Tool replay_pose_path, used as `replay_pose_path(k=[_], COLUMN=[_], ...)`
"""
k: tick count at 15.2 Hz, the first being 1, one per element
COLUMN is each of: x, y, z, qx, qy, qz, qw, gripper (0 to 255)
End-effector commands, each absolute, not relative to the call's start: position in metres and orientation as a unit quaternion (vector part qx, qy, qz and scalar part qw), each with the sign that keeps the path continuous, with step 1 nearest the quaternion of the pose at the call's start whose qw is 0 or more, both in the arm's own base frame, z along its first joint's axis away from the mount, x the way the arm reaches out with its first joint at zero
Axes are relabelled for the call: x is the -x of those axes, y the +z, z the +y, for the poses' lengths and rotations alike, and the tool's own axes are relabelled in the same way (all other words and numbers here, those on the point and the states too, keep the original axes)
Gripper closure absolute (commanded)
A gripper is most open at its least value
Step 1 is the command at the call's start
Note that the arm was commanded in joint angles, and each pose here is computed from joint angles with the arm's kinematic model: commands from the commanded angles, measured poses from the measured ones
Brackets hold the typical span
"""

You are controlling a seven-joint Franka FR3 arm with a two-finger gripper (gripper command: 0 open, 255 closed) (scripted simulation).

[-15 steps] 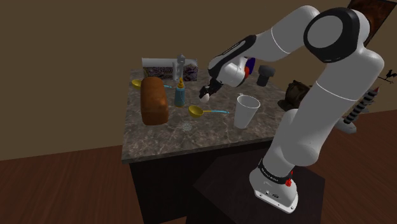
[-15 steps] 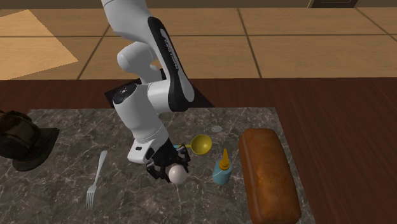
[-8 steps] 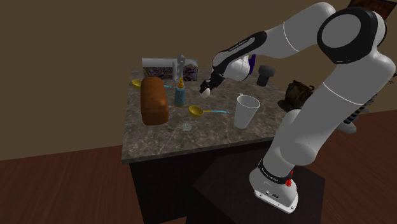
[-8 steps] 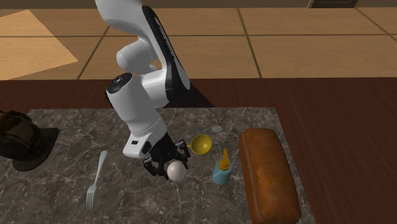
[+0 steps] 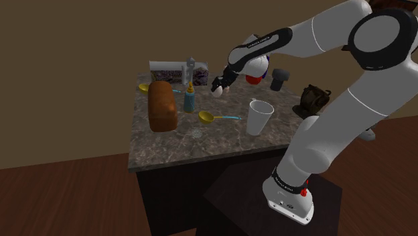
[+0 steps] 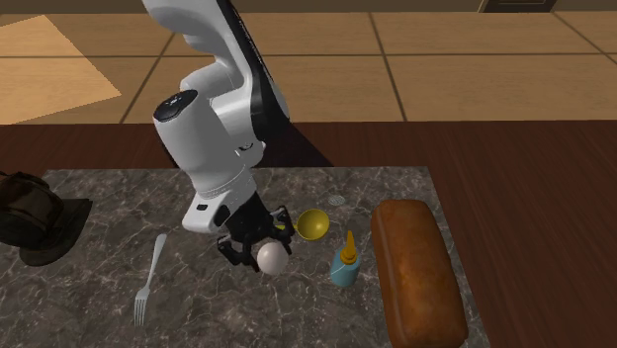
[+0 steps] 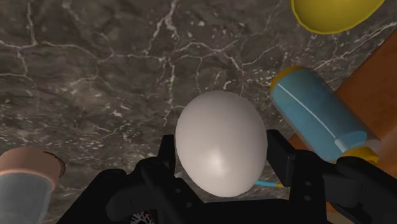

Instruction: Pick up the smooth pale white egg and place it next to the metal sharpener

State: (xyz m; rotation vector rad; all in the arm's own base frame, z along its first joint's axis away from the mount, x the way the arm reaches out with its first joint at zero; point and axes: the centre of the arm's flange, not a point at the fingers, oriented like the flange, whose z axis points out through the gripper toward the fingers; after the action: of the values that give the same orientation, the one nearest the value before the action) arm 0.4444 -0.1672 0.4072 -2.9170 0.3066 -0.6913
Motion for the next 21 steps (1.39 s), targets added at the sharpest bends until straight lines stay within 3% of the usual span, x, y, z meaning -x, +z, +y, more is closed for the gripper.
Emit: replay_pose_path(k=[1,21], x=[-0.445,-0.445], y=[0.418,0.524], z=[-0.167,-0.167], qx=[0.966,0.966], qy=[-0.229,-0.229], qz=[0.102,0.102], qw=[0.064,0.064], gripper=[255,255])
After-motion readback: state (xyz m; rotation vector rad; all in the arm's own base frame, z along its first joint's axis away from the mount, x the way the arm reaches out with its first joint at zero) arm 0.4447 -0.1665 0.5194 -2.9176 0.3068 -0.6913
